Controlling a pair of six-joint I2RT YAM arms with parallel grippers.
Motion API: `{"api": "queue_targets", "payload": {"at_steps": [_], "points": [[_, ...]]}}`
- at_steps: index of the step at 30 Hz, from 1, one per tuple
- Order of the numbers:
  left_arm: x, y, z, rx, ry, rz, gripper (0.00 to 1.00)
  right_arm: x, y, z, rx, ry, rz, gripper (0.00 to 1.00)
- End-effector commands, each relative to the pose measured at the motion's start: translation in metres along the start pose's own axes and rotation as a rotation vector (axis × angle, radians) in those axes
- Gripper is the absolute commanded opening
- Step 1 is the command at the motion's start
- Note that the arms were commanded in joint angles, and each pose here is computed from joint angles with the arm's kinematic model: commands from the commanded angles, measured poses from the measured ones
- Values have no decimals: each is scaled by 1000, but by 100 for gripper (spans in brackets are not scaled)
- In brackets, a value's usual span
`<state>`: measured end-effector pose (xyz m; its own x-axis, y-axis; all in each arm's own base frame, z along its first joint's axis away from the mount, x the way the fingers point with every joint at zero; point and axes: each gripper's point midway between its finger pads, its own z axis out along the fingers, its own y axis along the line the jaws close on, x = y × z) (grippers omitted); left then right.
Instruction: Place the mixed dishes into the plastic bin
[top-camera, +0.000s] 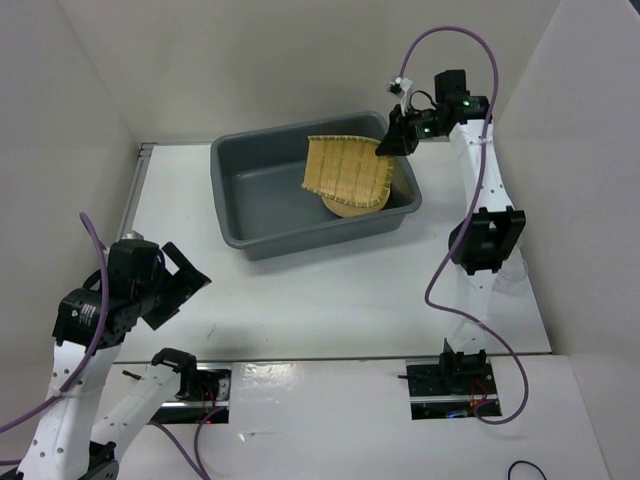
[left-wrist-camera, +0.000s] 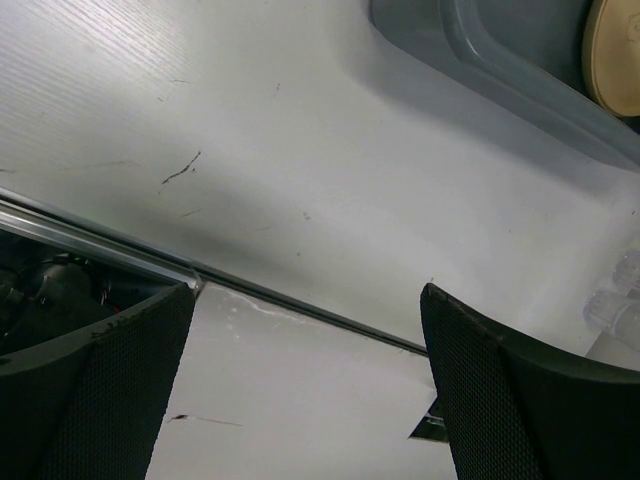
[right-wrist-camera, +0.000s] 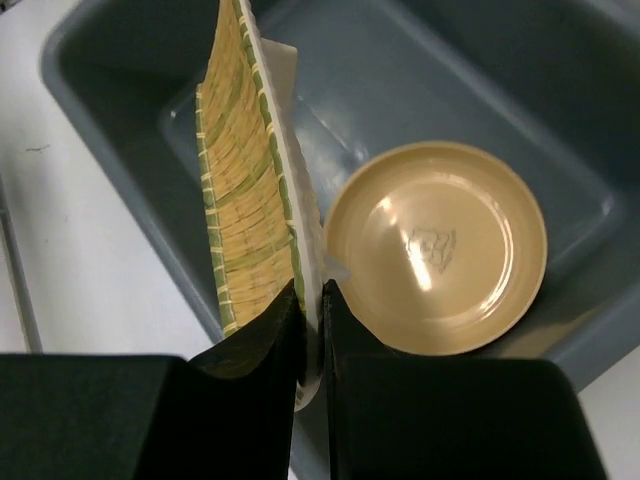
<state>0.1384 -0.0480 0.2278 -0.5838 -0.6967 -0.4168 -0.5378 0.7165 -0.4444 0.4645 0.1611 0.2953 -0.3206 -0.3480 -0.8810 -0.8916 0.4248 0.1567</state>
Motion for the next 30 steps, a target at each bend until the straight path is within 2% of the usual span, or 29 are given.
{"api": "queue_targets", "payload": {"at_steps": [1,2,7,18,25,28,30], "points": [[1,0,0,15,-3,-2,100,-4,-13,7,11,-24,34,0],[2,0,0,15,-3,-2,100,12,-24,18,14,5,66,0],[3,2,2,8,3,-1,100,37,-71,36,123,63,66,0],[7,8,16,-59,40,6,100,75,-109,72,132,89,125,0],[6,9,24,-100,56,11,100,82,-137,73,199,74,155,0],[5,10,26,-116,56,13,100,79,-148,66,247,68,159,6],[5,10,27,-123,61,14,100,74,-155,59,274,52,153,15]]}}
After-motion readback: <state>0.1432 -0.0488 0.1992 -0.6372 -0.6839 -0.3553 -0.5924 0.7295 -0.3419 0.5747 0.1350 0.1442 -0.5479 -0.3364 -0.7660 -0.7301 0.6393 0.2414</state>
